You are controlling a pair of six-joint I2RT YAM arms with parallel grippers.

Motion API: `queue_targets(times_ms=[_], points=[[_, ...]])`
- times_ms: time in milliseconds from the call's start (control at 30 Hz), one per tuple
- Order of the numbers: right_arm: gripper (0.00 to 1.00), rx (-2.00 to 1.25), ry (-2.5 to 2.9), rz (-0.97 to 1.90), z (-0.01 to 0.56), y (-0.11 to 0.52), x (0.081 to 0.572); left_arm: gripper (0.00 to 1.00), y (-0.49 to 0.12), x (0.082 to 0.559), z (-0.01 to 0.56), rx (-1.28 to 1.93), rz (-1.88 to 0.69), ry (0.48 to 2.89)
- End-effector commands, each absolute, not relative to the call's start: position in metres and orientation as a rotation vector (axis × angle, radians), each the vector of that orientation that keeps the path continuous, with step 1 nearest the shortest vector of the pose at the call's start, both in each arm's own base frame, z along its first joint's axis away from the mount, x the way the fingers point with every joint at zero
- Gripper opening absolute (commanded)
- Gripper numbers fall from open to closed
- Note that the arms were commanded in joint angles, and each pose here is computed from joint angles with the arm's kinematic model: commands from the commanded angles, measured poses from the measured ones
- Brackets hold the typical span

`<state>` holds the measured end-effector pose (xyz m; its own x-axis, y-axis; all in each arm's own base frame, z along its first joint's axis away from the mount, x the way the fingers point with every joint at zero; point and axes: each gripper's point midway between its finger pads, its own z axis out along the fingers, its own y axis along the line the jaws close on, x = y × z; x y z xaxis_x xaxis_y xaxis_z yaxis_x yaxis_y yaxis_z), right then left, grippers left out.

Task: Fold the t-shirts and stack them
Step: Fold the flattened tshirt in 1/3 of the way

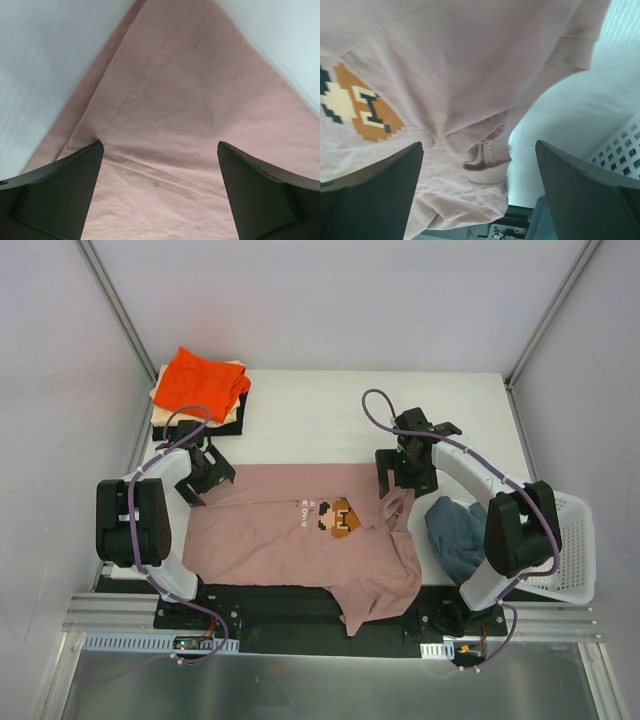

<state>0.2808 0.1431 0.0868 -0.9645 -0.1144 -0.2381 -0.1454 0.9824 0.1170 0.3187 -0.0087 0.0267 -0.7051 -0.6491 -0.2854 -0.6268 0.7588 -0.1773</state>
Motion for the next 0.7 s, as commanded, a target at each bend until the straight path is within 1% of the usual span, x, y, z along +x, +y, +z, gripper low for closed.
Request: queue_targets(times_ms=[0, 133, 167, 233, 267, 333, 367, 433, 467, 533, 667], points=[[0.99, -0.096, 2.893, 0.166, 0.095, 0.140, 0.290, 0.99, 0.024, 0.306, 0.013, -1.162, -0.038, 2.610], [0.99, -0.096, 2.878, 0.205, 0.099, 0.144, 0.295, 0.99, 0.040, 0.299, 0.004, -1.274, -0.068, 2.603], [0.99, -0.107, 2.884, 0.263, 0.099, 0.151, 0.293, 0.99, 0.045, 0.298, 0.004, -1.294, -0.067, 2.593], [0.96, -0.113, 2.873, 0.343, 0.099, 0.162, 0.294, 0.99, 0.048, 0.298, 0.005, -1.302, -0.066, 2.585], [0.90, -0.120, 2.879, 0.408, 0.099, 0.169, 0.292, 0.99, 0.049, 0.298, 0.006, -1.303, -0.067, 2.583], [0.81, -0.104, 2.893, 0.445, 0.093, 0.174, 0.290, 0.99, 0.052, 0.298, 0.008, -1.308, -0.066, 2.572], [0.73, -0.088, 2.905, 0.438, 0.088, 0.173, 0.288, 0.99, 0.051, 0.299, 0.010, -1.303, -0.070, 2.568], [0.65, -0.057, 2.924, 0.418, 0.079, 0.171, 0.286, 0.99, 0.052, 0.300, 0.013, -1.299, -0.070, 2.558], [0.62, -0.052, 2.933, 0.433, 0.076, 0.173, 0.285, 1.00, 0.052, 0.300, 0.014, -1.297, -0.072, 2.554], [0.61, -0.036, 2.919, 0.481, 0.073, 0.179, 0.288, 0.99, 0.052, 0.301, 0.016, -1.292, -0.077, 2.550], [0.53, 0.003, 2.944, 0.477, 0.062, 0.182, 0.290, 0.99, 0.051, 0.300, 0.015, -1.288, -0.083, 2.555]])
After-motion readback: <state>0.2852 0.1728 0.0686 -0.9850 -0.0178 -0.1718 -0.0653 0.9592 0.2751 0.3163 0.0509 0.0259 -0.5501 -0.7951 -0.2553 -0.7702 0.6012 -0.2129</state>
